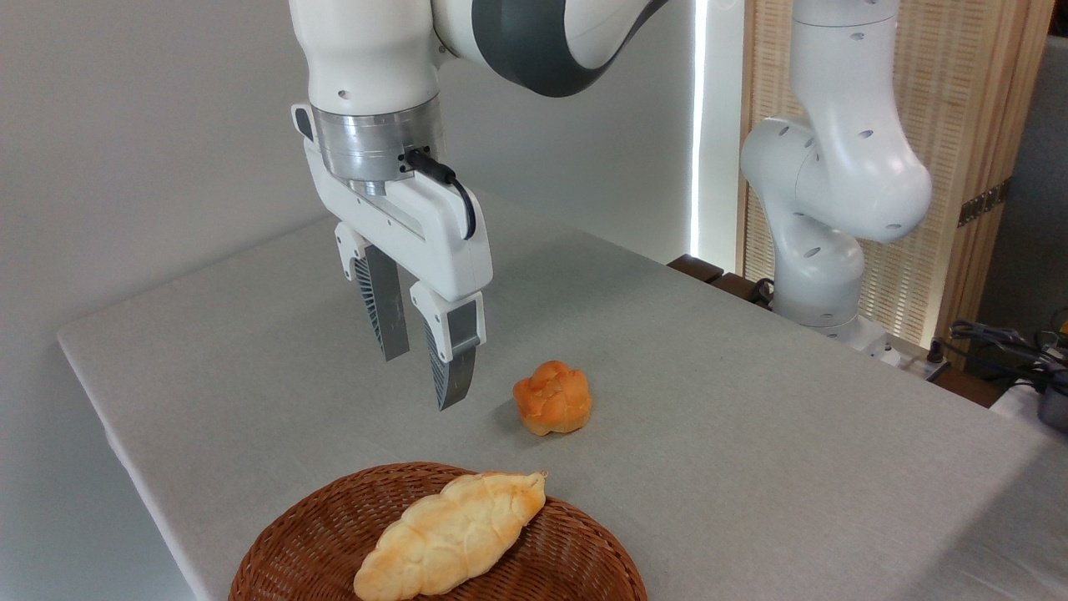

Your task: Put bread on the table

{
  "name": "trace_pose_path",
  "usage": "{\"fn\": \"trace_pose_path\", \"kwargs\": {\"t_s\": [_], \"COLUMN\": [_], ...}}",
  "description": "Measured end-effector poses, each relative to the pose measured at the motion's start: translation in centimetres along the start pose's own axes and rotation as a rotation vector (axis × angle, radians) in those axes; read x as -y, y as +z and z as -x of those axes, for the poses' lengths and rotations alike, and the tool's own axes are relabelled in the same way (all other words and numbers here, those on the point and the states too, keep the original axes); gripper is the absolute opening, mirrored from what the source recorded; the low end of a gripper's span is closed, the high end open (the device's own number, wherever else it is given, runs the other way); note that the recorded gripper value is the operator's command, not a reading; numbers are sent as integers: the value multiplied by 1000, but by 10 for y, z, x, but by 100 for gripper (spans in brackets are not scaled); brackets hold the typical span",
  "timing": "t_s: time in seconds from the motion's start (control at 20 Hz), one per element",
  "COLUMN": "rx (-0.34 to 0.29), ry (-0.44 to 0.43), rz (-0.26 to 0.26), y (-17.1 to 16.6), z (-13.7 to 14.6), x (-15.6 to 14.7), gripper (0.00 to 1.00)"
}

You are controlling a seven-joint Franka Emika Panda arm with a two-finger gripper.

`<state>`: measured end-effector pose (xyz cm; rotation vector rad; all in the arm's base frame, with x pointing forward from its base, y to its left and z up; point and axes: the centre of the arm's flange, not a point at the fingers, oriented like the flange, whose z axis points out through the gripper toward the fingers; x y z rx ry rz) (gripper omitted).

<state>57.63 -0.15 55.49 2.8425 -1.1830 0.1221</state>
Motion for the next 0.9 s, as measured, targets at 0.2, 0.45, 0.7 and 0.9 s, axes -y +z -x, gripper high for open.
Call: {"fn": "trace_pose_path", "kwargs": {"t_s": [0.2,0.45,0.7,0.9], "rx": [0,0,1,1], "ry": [0,4,6,6], "rz": [0,1,1,1], "y": [0,0,1,1], "z": [0,-2,-2,-2], "x": [0,-2,-2,-2], "gripper": [100,100,100,100]}}
